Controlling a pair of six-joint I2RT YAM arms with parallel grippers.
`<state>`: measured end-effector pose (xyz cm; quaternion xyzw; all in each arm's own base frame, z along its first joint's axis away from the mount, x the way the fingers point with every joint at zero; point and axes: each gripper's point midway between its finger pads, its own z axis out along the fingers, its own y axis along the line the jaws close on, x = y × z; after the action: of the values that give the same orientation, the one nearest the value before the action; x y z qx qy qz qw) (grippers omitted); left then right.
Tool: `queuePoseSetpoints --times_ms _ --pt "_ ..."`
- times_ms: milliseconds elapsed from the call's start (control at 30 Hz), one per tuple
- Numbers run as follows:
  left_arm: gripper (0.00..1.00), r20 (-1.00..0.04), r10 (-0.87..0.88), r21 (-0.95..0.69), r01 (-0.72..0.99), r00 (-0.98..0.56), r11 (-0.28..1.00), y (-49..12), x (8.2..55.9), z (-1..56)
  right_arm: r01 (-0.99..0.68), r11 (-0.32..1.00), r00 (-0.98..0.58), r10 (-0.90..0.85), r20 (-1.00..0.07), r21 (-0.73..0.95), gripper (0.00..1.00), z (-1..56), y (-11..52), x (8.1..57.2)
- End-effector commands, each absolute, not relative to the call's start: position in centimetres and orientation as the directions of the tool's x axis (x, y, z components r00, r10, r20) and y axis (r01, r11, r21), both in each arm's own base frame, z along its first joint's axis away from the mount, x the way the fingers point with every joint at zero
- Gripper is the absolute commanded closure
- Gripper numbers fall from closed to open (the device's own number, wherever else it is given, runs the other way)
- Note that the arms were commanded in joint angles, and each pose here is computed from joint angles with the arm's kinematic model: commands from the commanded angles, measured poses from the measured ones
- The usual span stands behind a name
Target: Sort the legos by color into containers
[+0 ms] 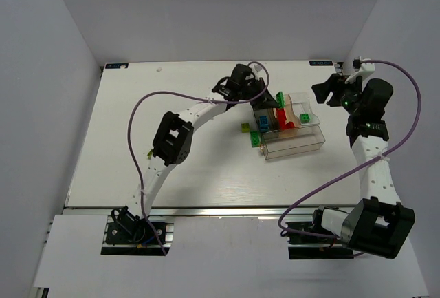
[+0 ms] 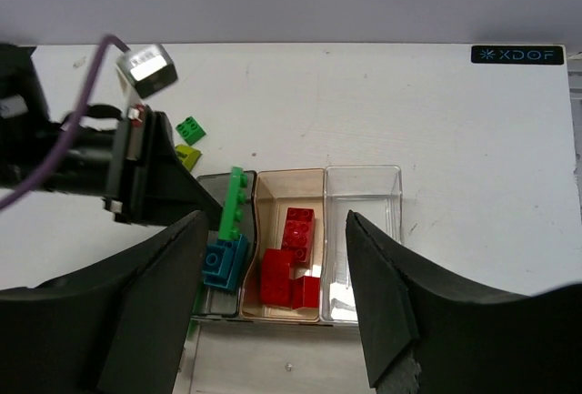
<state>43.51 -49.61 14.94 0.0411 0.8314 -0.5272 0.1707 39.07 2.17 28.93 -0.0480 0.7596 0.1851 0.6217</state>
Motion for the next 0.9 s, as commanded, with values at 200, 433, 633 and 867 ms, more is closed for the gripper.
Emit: queuePoseSetpoints --times_ms 200,433,633,867 --pt "1.00 -0.305 -0.177 -0.948 0.281 -0.936 0.148 -55.4 42.6 20.5 -0.307 0.928 -0.136 0.179 -0.974 0.213 0.33 31.9 1.6 38.6" --pt "1.00 -0.233 -0.195 -0.972 0.220 -0.953 0.087 -57.9 41.7 18.6 -0.311 0.922 -0.153 0.192 -0.969 0.232 0.34 31.3 1.8 38.4" --pt "1.00 -0.223 -0.256 -0.974 0.204 -0.940 0.099 -58.9 42.0 18.1 -0.310 0.921 -0.157 0.193 -0.968 0.234 0.34 31.1 1.8 38.2" --pt "1.00 -0.210 -0.322 -0.974 0.168 -0.923 0.154 -59.4 42.7 16.7 -0.317 0.918 -0.154 0.200 -0.968 0.240 0.34 31.3 2.0 38.0"
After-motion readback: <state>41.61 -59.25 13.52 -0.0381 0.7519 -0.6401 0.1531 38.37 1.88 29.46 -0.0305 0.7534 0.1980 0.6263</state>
